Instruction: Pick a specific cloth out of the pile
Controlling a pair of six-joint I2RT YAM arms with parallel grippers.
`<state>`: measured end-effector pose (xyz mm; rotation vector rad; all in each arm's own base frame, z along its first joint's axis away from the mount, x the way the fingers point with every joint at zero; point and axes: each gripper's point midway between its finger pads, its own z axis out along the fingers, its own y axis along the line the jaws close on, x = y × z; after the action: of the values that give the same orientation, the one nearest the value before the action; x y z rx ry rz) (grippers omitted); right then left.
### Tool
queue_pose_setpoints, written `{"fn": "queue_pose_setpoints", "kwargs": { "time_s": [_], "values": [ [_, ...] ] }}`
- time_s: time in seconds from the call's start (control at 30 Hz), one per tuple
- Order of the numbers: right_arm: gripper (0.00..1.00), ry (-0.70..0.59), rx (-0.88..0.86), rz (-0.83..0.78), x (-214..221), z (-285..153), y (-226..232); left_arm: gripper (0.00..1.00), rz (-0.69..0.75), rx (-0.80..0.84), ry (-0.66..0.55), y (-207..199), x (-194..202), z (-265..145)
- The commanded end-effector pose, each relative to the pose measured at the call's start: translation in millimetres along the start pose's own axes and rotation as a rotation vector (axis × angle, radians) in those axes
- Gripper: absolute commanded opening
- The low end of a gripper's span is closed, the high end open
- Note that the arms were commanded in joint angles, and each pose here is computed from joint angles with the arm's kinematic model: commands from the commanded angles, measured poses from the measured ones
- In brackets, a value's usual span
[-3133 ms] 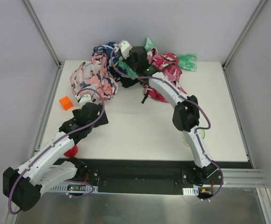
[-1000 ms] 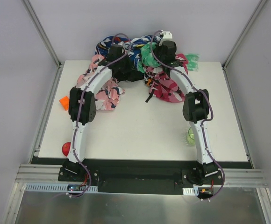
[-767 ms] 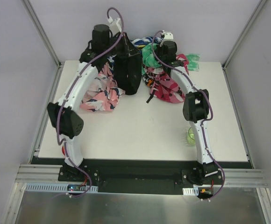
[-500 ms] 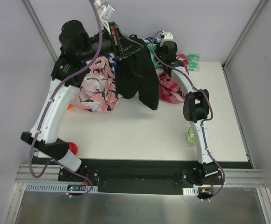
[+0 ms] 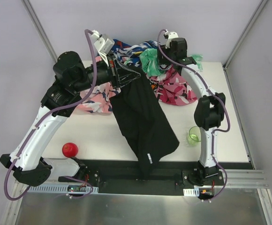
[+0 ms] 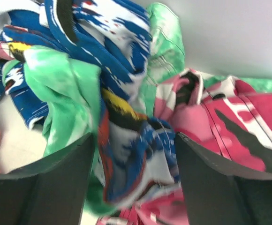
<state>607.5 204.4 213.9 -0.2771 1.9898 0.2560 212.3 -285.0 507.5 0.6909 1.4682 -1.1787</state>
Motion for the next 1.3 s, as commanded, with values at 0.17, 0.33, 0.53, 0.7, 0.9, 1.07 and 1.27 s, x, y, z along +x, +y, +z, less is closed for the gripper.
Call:
{"fn": "queue_pose_setpoints", "kwargs": {
  "time_s": [0.17, 0.33, 0.53, 0.7, 0.9, 1.07, 1.27],
  "values": [
    [0.96, -0.023, 0.018, -0.029, -52, -128, -5, 0.00, -0.009, -0.270, -0.081, 54, -7, 4],
    [0.96, -0.042, 0.136, 0.014, -51, -180, -22, 0.00, -0.082, -0.280, 0.002, 64, 33, 6],
    [0.96, -0.019, 0.369, 0.155, 0, -260, -56, 0.00, -0.185, -0.283, 0.123, 71, 96, 4],
    [0.96, -0.063, 0.471, 0.293, 68, -308, -70, 0.00, -0.206, -0.214, 0.192, 46, 128, 1],
    [0.95, -0.106, 0.484, 0.417, 141, -344, -70, 0.00, -0.173, -0.183, 0.188, 21, 139, -14],
    [0.96, -0.179, 0.444, 0.471, 173, -360, -67, 0.00, -0.209, -0.415, 0.219, 70, 180, -20],
    [0.96, -0.226, 0.417, 0.472, 183, -369, -65, 0.00, -0.271, -0.677, 0.353, 135, 254, -6]
  ]
}}
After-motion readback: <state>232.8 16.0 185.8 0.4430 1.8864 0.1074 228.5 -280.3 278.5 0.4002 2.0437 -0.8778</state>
